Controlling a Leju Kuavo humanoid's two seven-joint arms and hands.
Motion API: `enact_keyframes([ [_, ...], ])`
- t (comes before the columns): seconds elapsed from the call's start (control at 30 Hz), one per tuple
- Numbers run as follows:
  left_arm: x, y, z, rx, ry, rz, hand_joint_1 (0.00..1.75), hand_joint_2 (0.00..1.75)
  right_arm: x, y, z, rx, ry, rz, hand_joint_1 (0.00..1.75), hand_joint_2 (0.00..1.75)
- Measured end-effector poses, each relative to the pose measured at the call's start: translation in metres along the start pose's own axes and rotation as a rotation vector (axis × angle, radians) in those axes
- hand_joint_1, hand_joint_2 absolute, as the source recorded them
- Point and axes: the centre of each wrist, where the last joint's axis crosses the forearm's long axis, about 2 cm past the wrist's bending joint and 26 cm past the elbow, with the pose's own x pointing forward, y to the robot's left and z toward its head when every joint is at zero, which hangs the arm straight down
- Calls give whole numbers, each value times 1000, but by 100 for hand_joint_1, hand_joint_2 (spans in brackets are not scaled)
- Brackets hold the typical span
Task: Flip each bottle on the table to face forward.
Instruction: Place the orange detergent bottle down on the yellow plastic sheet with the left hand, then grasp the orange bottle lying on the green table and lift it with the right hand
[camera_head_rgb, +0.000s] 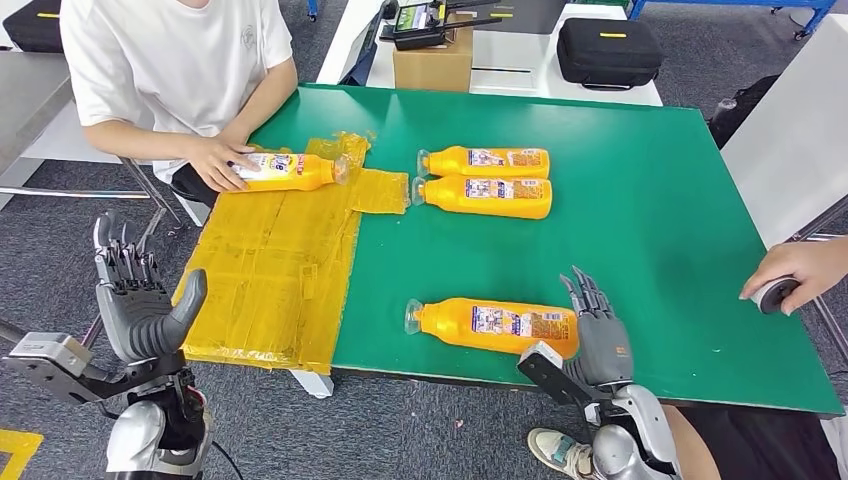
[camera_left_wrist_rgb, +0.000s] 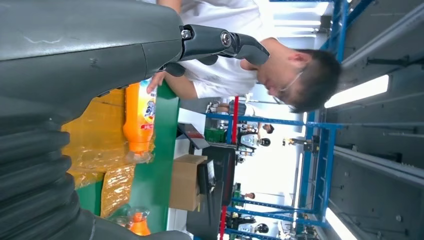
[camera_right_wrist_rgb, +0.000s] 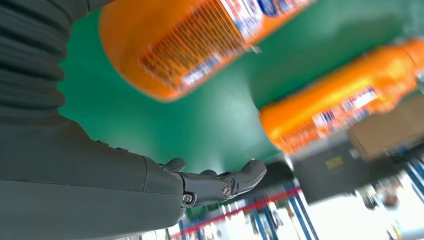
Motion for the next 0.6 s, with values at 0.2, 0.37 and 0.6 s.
enact_keyframes([
  [0.2, 2, -5, 3, -32, 10, -17, 0, 175, -23, 3, -1, 63, 59, -22, 0, 175],
  [0.37, 0, -8, 3, -49, 18, -8, 0, 175, -33, 3, -9, 111, 93, -47, 0, 175],
  [0.6, -5, -17, -2, -88, 22, 7, 0, 175, -34, 13, -29, 190, 96, -113, 0, 175],
])
